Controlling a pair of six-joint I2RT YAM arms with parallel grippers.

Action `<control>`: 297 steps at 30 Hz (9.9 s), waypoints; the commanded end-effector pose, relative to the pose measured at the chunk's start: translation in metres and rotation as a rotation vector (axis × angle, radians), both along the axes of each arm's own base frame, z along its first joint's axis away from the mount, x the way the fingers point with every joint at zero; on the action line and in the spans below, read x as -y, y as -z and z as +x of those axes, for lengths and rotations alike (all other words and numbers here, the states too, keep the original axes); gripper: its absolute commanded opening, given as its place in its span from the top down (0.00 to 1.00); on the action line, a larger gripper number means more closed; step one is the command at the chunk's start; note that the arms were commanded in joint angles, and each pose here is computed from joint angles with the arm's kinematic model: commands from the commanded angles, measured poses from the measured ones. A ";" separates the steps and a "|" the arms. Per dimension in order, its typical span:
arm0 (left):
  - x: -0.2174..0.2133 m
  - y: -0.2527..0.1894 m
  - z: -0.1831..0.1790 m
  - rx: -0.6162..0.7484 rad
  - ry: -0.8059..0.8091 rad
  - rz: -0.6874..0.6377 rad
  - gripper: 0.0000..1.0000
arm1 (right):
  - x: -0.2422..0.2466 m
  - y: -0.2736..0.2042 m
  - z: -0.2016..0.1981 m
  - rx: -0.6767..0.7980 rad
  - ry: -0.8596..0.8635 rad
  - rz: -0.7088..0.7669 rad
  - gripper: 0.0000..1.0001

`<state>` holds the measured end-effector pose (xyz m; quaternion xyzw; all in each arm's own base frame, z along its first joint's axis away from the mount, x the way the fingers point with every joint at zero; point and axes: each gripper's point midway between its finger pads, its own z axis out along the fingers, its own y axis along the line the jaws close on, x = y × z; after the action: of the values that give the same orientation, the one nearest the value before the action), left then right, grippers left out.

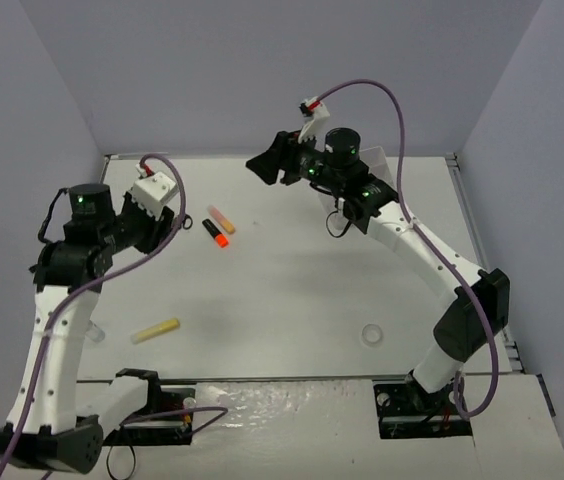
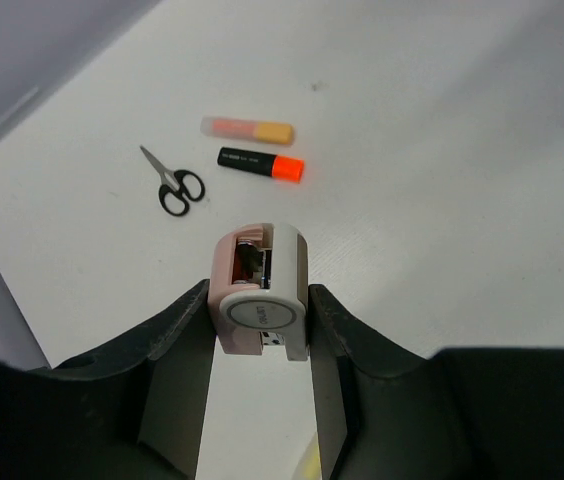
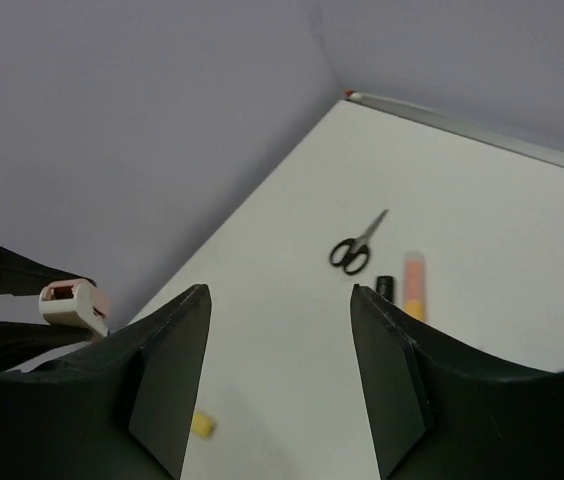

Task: Sort the stationery into containers
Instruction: Place the stapler in the storage box, then pick up the pen from the center of the board, then place the pen in the storage box.

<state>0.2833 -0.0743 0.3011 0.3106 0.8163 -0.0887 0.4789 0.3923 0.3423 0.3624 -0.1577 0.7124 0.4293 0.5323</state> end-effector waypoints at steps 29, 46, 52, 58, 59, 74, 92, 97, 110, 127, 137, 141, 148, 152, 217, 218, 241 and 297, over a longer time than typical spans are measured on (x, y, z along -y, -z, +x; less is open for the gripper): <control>0.023 -0.030 -0.010 0.316 0.216 0.011 1.00 | -0.163 0.014 -0.127 -0.171 -0.360 0.042 0.47; 0.011 -0.008 0.004 0.286 0.245 0.162 1.00 | -0.200 0.057 -0.137 -0.278 -0.446 0.011 0.61; 0.003 -0.008 0.011 0.297 0.214 0.196 1.00 | -0.205 0.068 -0.141 -0.322 -0.471 0.008 0.99; -0.004 -0.005 0.015 0.278 0.145 0.183 0.32 | -0.195 0.065 -0.134 -0.326 -0.453 0.018 1.00; -0.003 -0.005 0.015 0.278 0.143 0.177 0.19 | -0.192 0.065 -0.129 -0.329 -0.439 0.021 1.00; 0.000 -0.003 -0.018 0.108 -0.023 -0.047 0.03 | 0.058 0.068 0.051 -0.311 0.361 0.015 1.00; -0.043 0.070 -0.031 -0.134 -0.312 0.050 0.03 | 0.242 0.098 0.155 -0.379 0.994 0.125 1.00; -0.047 0.068 -0.026 -0.092 -0.350 0.033 0.03 | 0.236 0.127 0.154 -0.438 1.041 0.231 1.00; -0.062 0.069 -0.029 -0.067 -0.362 0.122 0.03 | 0.218 0.177 0.166 -0.513 1.050 0.247 1.00; -0.060 0.073 -0.038 -0.095 -0.337 0.133 0.03 | 0.235 0.176 0.152 -0.502 1.135 0.234 1.00; -0.059 0.072 -0.036 -0.096 -0.337 0.125 0.03 | 0.240 0.152 0.140 -0.457 1.167 0.267 1.00; -0.058 0.070 -0.037 -0.098 -0.328 0.125 0.03 | 0.234 0.171 0.148 -0.489 1.148 0.240 0.84; -0.059 0.090 -0.049 -0.191 -0.238 0.216 0.03 | 0.217 0.161 0.155 -0.490 1.085 0.238 0.38; -0.063 0.106 -0.059 -0.282 -0.073 0.362 0.03 | 0.204 0.128 0.155 -0.400 1.021 0.155 0.09; 0.011 0.107 0.030 -0.449 -0.029 0.167 1.00 | 0.177 0.033 0.068 -0.034 0.630 -0.157 0.00; 0.016 0.083 0.033 -0.410 -0.063 0.100 1.00 | 0.154 0.025 0.058 -0.007 0.483 -0.136 0.00; 0.041 -0.131 0.008 0.034 -0.287 -0.625 1.00 | -0.131 -0.062 -0.103 0.413 -0.250 0.011 0.37; -0.001 0.007 0.017 -0.186 -0.371 -0.227 0.03 | 0.276 0.099 0.232 0.213 0.840 0.017 1.00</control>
<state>0.2903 -0.0811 0.2794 0.0856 0.8976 -0.1335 0.4114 0.6026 0.0708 0.1906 0.1082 0.7411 0.1464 0.6462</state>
